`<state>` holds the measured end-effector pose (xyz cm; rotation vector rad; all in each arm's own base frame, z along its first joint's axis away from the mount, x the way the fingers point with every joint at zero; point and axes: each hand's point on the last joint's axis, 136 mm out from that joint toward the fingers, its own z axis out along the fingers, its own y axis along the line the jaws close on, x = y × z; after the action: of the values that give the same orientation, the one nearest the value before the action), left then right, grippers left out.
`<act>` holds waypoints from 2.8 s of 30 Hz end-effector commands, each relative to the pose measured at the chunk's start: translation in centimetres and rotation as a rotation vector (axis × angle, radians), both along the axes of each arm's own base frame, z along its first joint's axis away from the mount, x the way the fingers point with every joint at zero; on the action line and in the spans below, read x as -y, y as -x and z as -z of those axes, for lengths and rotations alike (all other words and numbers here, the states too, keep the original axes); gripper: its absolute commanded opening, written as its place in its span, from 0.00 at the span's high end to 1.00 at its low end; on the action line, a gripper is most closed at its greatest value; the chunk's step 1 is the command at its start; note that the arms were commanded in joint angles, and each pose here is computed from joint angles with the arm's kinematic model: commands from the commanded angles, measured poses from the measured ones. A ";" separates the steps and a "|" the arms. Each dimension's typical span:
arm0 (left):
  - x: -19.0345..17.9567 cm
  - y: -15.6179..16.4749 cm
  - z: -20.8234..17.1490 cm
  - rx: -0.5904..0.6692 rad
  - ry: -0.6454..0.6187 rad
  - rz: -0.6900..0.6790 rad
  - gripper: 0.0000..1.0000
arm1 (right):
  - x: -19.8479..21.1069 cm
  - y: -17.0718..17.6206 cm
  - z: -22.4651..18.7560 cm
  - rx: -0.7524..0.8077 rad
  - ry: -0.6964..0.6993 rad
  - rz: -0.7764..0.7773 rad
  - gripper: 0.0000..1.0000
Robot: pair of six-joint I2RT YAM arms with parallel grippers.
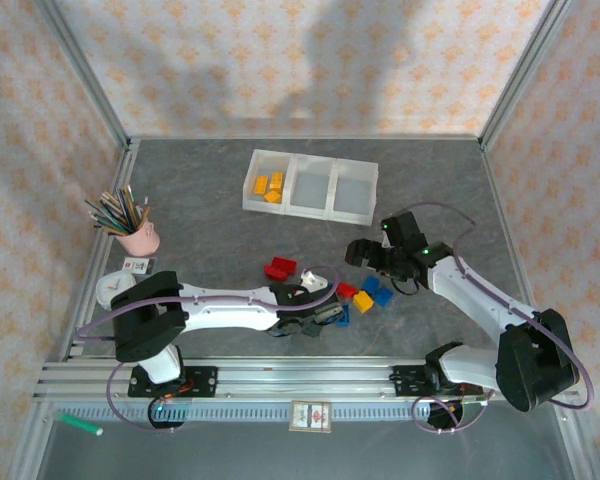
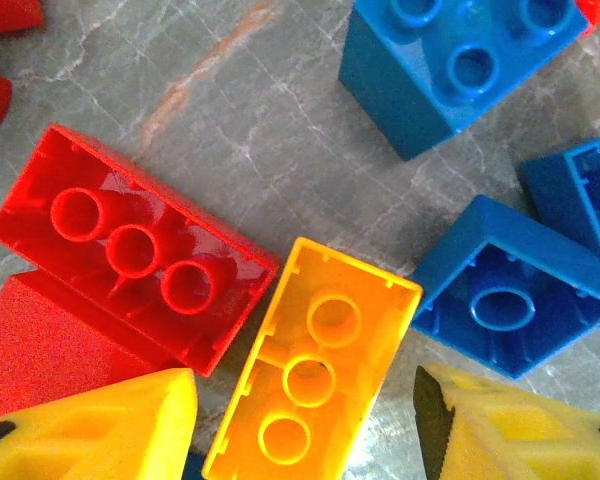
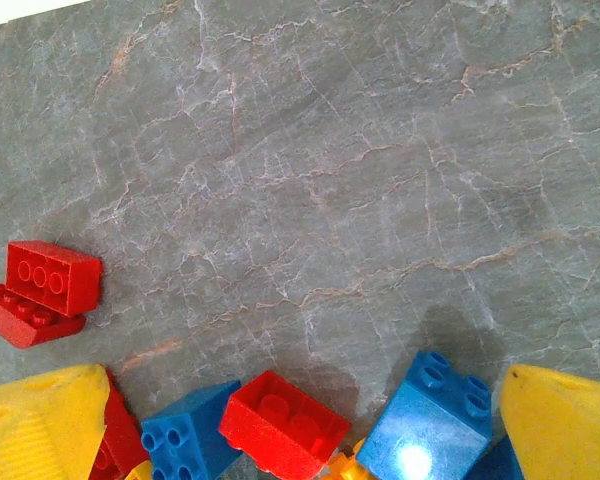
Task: Sort the legos into containers by color
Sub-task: Pick up the lego from the middle-left of the table, then place the lego in the container.
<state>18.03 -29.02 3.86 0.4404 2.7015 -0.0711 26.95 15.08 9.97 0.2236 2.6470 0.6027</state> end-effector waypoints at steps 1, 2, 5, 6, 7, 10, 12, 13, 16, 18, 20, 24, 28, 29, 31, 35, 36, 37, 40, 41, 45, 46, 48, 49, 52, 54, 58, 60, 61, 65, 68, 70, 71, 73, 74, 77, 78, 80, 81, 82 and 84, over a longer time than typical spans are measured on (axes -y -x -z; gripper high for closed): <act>-0.4 -0.7 0.2 0.013 -0.028 -0.021 0.38 | 0.3 -0.1 0.2 0.012 0.006 -0.001 0.00; -0.3 -0.6 0.4 0.007 -0.028 -0.017 0.38 | 0.3 -0.1 0.2 0.012 0.006 0.001 0.00; -0.1 -0.3 0.8 -0.010 -0.016 -0.003 0.40 | 0.4 -0.2 0.3 0.012 0.010 0.003 0.00; 0.0 -0.2 0.9 -0.016 -0.015 0.001 0.40 | 0.3 -0.2 0.2 0.014 0.009 0.001 0.00; 0.0 -0.1 1.1 -0.026 -0.015 0.004 0.41 | 0.4 -0.2 0.2 0.014 0.008 0.003 0.00; 0.2 0.3 1.1 -0.041 -0.010 0.012 0.44 | 0.4 -0.2 0.2 0.012 0.010 0.004 0.00; 0.1 0.6 1.0 -0.048 -0.010 0.016 0.46 | 0.4 -0.2 0.2 0.014 0.008 0.004 0.00; 0.1 0.8 1.0 -0.056 -0.009 0.019 0.46 | 0.4 -0.2 0.1 0.014 0.006 0.004 0.00; 0.0 1.1 0.9 -0.059 -0.022 0.013 0.47 | 0.3 -0.3 0.0 0.019 0.004 0.003 0.00; -0.3 1.1 1.1 -0.061 -0.035 0.004 0.47 | 0.3 -0.3 0.0 0.019 0.003 0.003 0.00; -0.2 1.3 1.2 -0.074 -0.036 0.004 0.47 | 0.3 -0.4 0.0 0.018 0.002 0.004 0.00; 0.2 1.5 0.8 -0.079 -0.023 0.007 0.46 | 0.3 -0.4 0.1 0.017 0.006 0.003 0.00; 0.5 1.4 0.8 -0.073 -0.017 0.008 0.45 | 0.2 -0.5 0.1 0.019 0.002 0.003 0.00; 0.6 1.2 0.9 -0.070 -0.017 0.009 0.44 | 0.2 -0.5 0.2 0.019 0.002 0.002 0.00; 0.8 1.0 1.2 -0.066 -0.034 0.015 0.44 | 0.1 -0.6 0.3 0.014 0.002 0.000 0.00; 0.7 0.5 1.5 -0.050 -0.051 0.005 0.47 | 0.1 -0.7 0.3 0.014 0.000 -0.002 0.00; 0.6 0.4 1.5 -0.047 -0.051 0.002 0.49 | 0.1 -0.7 0.2 0.017 0.001 -0.003 0.00; 0.5 0.3 1.5 -0.045 -0.053 -0.002 0.51 | 0.1 -0.7 0.1 0.018 0.003 -0.002 0.00; 0.2 -0.1 1.2 -0.031 -0.051 -0.013 0.59 | 0.1 -0.7 0.1 0.020 0.000 -0.004 0.00; 0.2 -0.1 1.0 -0.030 -0.045 -0.014 0.61 | 0.1 -0.8 0.1 0.019 -0.001 -0.003 0.00; -0.1 -0.4 0.2 -0.020 -0.017 -0.029 0.66 | -0.2 -0.9 -0.3 0.024 -0.011 -0.010 0.00; -0.3 -0.5 -0.2 -0.014 -0.008 -0.034 0.66 | -0.2 -0.9 -0.5 0.030 -0.014 -0.013 0.00; -0.8 -0.8 -1.4 0.002 0.004 -0.048 0.67 | -0.3 -1.1 -1.2 0.043 -0.019 -0.013 0.00; -1.2 -1.0 -2.2 0.015 0.020 -0.060 0.67 | -0.4 -1.1 -1.6 0.050 -0.025 -0.015 0.00; -2.1 -2.0 -4.6 0.054 0.080 -0.098 0.69 | -0.7 -1.3 -2.6 0.069 -0.045 -0.027 0.00; -3.0 -3.2 -6.4 0.094 0.099 -0.133 0.70 | -1.0 -1.5 -3.2 0.082 -0.061 -0.033 0.00; -5.5 -6.9 -9.8 0.200 0.107 -0.221 0.71 | -2.1 -2.2 -4.6 0.119 -0.124 -0.046 0.00; -7.3 -9.8 -11.5 0.261 0.099 -0.289 0.72 | -2.8 -2.8 -5.3 0.140 -0.162 -0.051 0.00; -8.0 -11.1 -12.1 0.278 0.109 -0.317 0.72 | -3.0 -3.1 -5.5 0.144 -0.166 -0.054 0.00; -10.2 -17.3 -14.3 0.369 0.155 -0.406 0.73 | -3.8 -4.3 -6.0 0.165 -0.190 -0.063 0.00; -11.5 -21.6 -14.5 0.385 0.153 -0.452 0.73 | -4.1 -5.3 -6.4 0.190 -0.196 -0.062 0.00; -11.8 -24.2 -14.4 0.401 0.141 -0.461 0.73 | -4.3 -5.9 -6.6 0.201 -0.199 -0.058 0.00; -11.7 -25.5 -14.2 0.402 0.143 -0.456 0.73 | -4.4 -6.1 -6.5 0.200 -0.198 -0.057 0.00; -12.1 -27.9 -13.3 0.393 0.131 -0.471 0.73 | -4.4 -6.6 -6.2 0.201 -0.190 -0.055 0.00; -12.2 -29.2 -13.0 0.386 0.130 -0.480 0.73 | -4.4 -6.8 -6.0 0.198 -0.183 -0.051 0.00; -12.8 -32.5 -11.4 0.372 0.109 -0.506 0.74 | -4.5 -7.3 -5.8 0.198 -0.178 -0.049 0.00; -12.7 -33.5 -11.2 0.381 0.108 -0.508 0.74 | -4.6 -7.4 -5.7 0.195 -0.177 -0.049 0.00; -12.8 -35.1 -10.7 0.386 0.104 -0.513 0.73 | -4.6 -7.6 -5.4 0.193 -0.170 -0.050 0.00; -12.8 -35.9 -10.3 0.382 0.101 -0.514 0.73 | -4.6 -7.7 -5.4 0.194 -0.165 -0.056 0.00; -12.8 -36.5 -9.8 0.377 0.097 -0.516 0.73 | -4.6 -7.7 -5.3 0.194 -0.160 -0.057 0.00; -13.5 -37.6 -8.8 0.362 0.081 -0.533 0.71 | -4.7 -7.9 -5.1 0.193 -0.152 -0.065 0.00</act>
<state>54.30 -15.96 12.02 -0.2902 2.3623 0.0309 33.28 19.71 13.58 0.1368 2.4906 0.8242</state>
